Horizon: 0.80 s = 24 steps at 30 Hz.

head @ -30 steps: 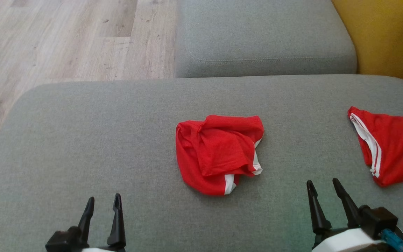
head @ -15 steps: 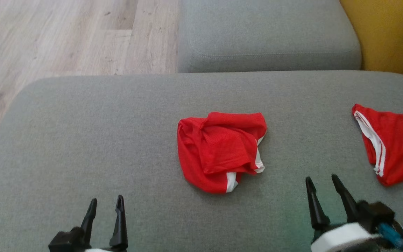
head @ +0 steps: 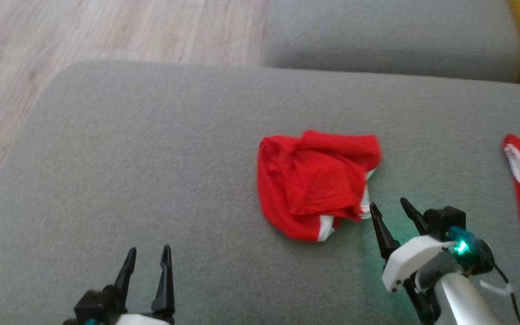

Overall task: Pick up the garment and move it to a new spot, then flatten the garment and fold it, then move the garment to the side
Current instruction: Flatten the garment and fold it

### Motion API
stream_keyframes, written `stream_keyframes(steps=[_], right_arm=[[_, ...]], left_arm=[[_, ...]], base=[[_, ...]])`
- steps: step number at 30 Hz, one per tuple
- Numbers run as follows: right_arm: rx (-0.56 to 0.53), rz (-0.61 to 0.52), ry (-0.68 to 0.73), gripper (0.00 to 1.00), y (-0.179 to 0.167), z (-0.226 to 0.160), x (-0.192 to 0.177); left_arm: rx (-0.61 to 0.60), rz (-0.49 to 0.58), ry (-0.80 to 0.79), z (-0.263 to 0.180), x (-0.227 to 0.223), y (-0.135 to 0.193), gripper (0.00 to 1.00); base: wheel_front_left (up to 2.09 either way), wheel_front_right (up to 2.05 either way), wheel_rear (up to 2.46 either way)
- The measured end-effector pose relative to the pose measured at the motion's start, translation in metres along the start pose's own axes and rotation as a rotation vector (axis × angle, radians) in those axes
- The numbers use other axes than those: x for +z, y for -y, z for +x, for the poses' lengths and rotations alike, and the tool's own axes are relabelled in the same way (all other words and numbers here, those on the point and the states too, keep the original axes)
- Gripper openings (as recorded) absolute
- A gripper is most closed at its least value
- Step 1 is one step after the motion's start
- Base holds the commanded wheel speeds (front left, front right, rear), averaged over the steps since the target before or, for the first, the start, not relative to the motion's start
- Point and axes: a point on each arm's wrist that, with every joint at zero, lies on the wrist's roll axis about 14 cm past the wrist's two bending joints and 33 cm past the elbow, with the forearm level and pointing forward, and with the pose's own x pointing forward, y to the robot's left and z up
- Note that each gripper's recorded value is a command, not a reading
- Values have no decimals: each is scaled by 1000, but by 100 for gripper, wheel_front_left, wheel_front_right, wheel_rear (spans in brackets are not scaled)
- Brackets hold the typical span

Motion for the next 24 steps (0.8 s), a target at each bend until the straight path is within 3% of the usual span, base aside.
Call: stream_keyframes(steps=[9, 10, 11, 12, 13, 20, 24], right_arm=[[51, 40, -162, 100, -13, 32, -38], [62, 36, -180, 95, -17, 34, -42], [70, 35, -193, 65, -19, 36, -46], [74, 42, -198, 27, -21, 37, -48], [76, 47, -197, 0, -22, 38, -48], [58, 67, -117, 0, -16, 37, -34], [39, 62, 4, 0, -9, 39, -1]], left_arm=[[90, 0, -25, -4, -8, -24, 100], [98, -1, -28, -5, -9, -26, 100], [103, -2, -29, -5, -9, -27, 100], [107, -3, -30, -5, -9, -28, 100], [110, -3, -32, -6, -10, -29, 100], [89, 1, -23, -2, -9, -24, 100], [66, 4, -15, 0, -7, -17, 100]], base=[[0, 0, 0], [0, 0, 0], [0, 0, 0], [0, 0, 0], [0, 0, 0], [0, 0, 0], [0, 0, 0]])
